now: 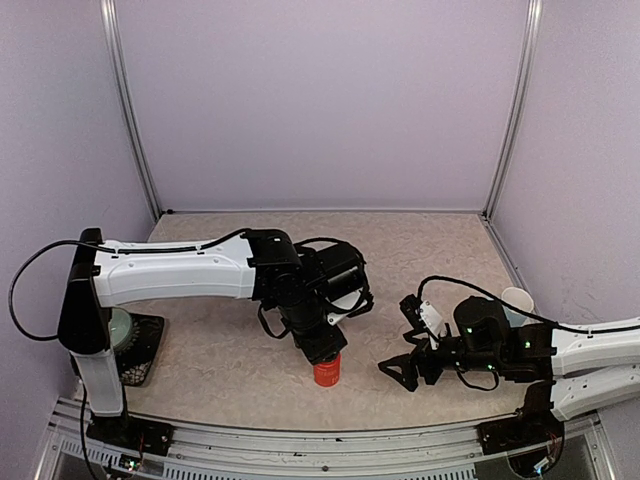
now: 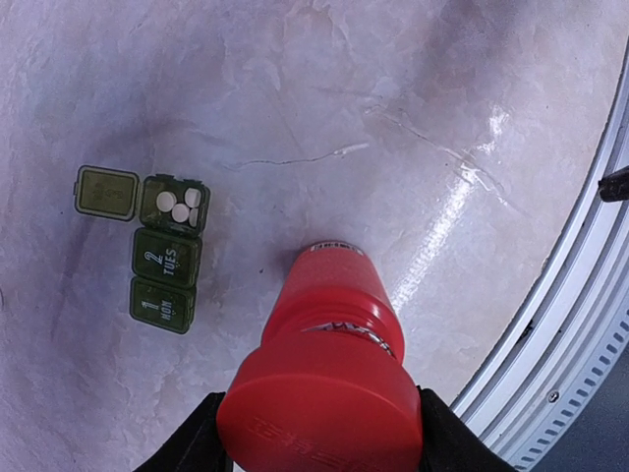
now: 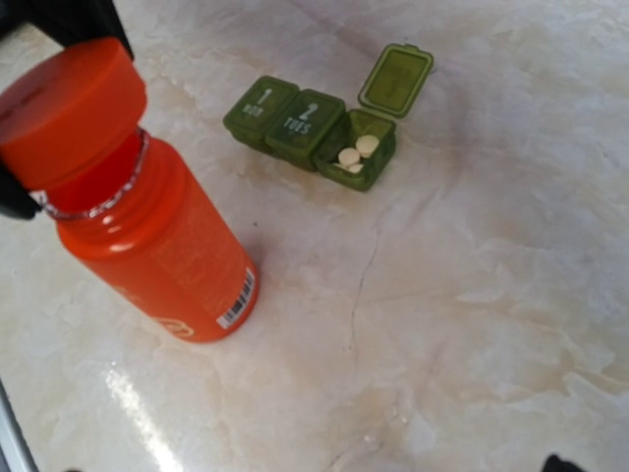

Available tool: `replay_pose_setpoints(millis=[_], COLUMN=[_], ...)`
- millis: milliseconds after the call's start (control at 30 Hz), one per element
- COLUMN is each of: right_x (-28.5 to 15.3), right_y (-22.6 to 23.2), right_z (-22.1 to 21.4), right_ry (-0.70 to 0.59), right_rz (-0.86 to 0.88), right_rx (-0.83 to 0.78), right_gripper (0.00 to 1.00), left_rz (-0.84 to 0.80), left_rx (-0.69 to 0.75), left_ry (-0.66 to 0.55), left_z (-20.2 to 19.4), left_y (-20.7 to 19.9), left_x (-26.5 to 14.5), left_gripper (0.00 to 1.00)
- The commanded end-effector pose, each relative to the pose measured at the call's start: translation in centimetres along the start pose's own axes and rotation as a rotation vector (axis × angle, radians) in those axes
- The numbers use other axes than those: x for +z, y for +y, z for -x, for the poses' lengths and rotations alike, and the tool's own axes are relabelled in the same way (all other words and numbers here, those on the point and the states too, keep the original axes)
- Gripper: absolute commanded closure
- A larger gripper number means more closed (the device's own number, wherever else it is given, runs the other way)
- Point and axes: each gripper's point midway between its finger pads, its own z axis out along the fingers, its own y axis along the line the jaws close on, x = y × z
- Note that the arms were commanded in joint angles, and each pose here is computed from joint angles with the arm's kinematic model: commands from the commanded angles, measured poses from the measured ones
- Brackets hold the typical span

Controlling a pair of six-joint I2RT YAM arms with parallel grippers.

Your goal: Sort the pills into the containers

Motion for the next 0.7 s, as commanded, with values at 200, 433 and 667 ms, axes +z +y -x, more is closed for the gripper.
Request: replay_pose_setpoints(millis=[200, 433, 667], right_x=[-0.1, -0.3, -0.4], right_y=[0.2, 0.2, 0.3], right_z=[0.3, 0.4, 0.4], right_ry=[-0.012, -0.02, -0.024], right_rz=[0.01, 0.014, 0.018], right_rx=[0.0, 0.004, 0.006], right_gripper=[0.0, 0.0, 0.0], left_rz=[-0.033, -0.016, 0.011], left_rx=[0.024, 0.025, 0.026], left_ry=[0.033, 0.04, 0.046], left_z=[-0.6, -0.6, -0.7], left_y=[-1.4, -1.2, -0.7], left_x=[0.6, 1.2, 1.3], left_gripper=[0.41, 0.41, 0.41])
